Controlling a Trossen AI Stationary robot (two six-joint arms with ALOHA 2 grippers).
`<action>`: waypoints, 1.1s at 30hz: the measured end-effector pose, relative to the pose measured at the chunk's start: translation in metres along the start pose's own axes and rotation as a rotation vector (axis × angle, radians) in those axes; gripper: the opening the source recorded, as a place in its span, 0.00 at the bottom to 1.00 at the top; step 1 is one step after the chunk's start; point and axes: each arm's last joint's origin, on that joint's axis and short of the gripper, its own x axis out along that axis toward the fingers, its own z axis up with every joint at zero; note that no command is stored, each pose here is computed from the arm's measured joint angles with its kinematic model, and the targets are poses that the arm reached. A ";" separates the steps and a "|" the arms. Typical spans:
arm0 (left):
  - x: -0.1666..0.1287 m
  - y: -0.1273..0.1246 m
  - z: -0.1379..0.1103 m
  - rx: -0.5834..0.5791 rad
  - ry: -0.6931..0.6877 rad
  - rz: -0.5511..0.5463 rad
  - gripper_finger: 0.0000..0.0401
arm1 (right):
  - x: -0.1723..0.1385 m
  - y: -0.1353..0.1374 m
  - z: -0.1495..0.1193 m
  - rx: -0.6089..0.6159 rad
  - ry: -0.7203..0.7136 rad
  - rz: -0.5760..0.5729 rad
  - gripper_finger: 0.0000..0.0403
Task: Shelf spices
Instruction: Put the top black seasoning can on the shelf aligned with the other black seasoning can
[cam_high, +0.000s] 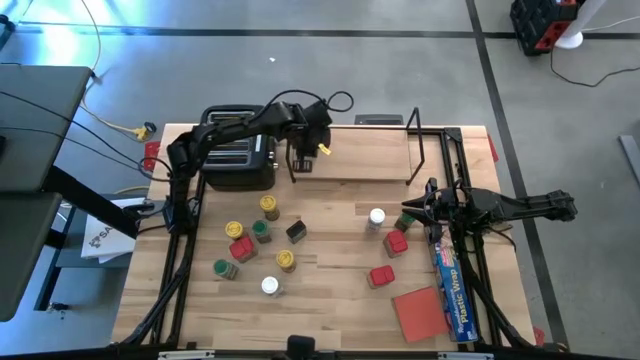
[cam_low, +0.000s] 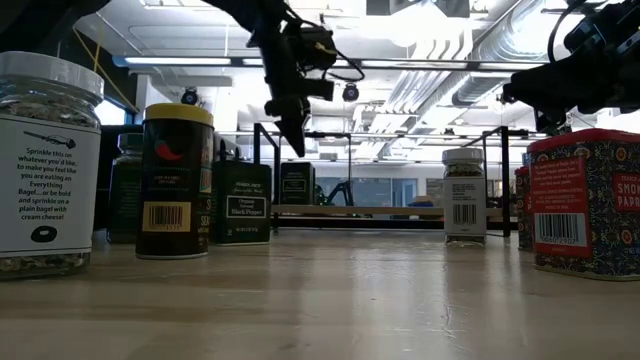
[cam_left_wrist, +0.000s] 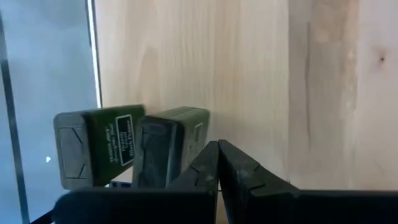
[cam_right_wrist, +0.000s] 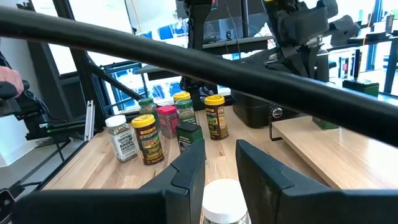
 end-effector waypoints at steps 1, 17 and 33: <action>0.004 0.000 -0.001 -0.001 0.011 -0.006 0.01 | 0.000 0.000 0.000 0.000 0.000 0.000 0.21; 0.042 0.003 0.001 0.017 0.141 0.111 0.00 | 0.000 0.000 0.000 0.000 0.000 0.000 0.21; 0.043 0.015 -0.004 -0.036 0.141 0.139 0.00 | 0.000 0.000 0.000 0.000 0.000 0.000 0.21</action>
